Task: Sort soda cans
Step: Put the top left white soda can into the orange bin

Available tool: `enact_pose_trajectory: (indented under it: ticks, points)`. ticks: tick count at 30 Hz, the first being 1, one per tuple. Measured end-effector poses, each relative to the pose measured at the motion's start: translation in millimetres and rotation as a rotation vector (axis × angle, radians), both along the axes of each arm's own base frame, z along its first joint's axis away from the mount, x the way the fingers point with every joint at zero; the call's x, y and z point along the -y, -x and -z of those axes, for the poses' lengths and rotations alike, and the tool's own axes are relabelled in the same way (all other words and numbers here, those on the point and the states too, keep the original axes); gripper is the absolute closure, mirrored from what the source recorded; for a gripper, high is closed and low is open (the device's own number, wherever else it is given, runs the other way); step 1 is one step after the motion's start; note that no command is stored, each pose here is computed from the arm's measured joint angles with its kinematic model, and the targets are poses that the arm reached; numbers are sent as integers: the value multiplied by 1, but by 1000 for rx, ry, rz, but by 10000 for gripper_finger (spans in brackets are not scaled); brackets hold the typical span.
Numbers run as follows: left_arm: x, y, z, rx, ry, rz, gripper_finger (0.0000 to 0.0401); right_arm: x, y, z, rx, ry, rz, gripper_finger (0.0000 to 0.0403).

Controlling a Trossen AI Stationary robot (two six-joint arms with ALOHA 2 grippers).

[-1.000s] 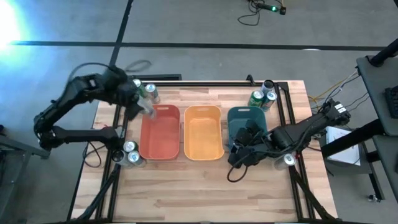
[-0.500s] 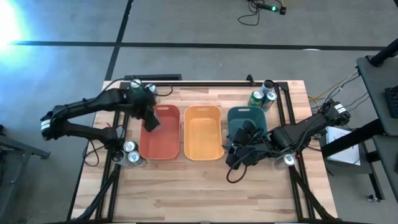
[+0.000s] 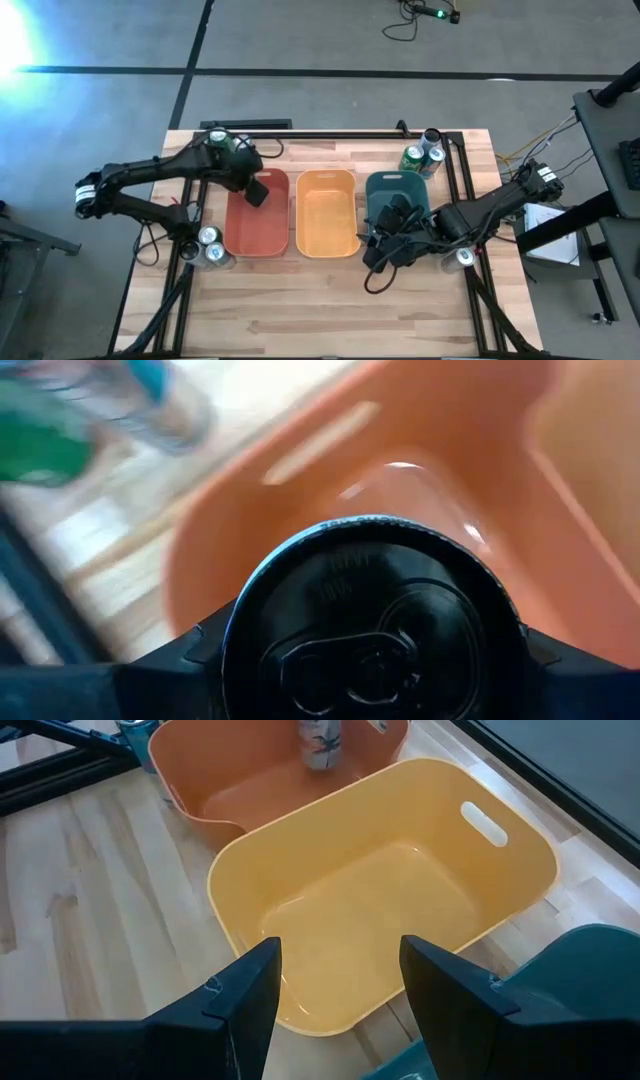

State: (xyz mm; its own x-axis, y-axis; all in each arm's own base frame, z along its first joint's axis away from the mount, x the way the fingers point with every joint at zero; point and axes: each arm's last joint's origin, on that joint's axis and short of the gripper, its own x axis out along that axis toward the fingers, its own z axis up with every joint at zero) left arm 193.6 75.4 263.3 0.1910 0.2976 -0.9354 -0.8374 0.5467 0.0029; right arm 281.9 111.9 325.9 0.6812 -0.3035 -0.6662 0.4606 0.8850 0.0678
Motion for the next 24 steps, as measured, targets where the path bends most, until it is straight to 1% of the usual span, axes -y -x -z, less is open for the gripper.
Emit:
enact_pose_trajectory:
  ticks: [4,9,15,19,24]
  points:
    - [-3,-3,2,0,-28,-63,162,0,0,0,-1,0,0,202]
    - [-3,-6,4,21,-8,-79,156,0,0,0,-1,0,0,202]
    - [-4,-9,11,-3,9,-109,155,0,0,0,-1,0,0,202]
    - [-4,-8,18,-13,24,-152,158,0,0,0,-1,0,0,202]
    - [-3,-7,26,16,40,-198,154,0,0,0,0,-2,3,202]
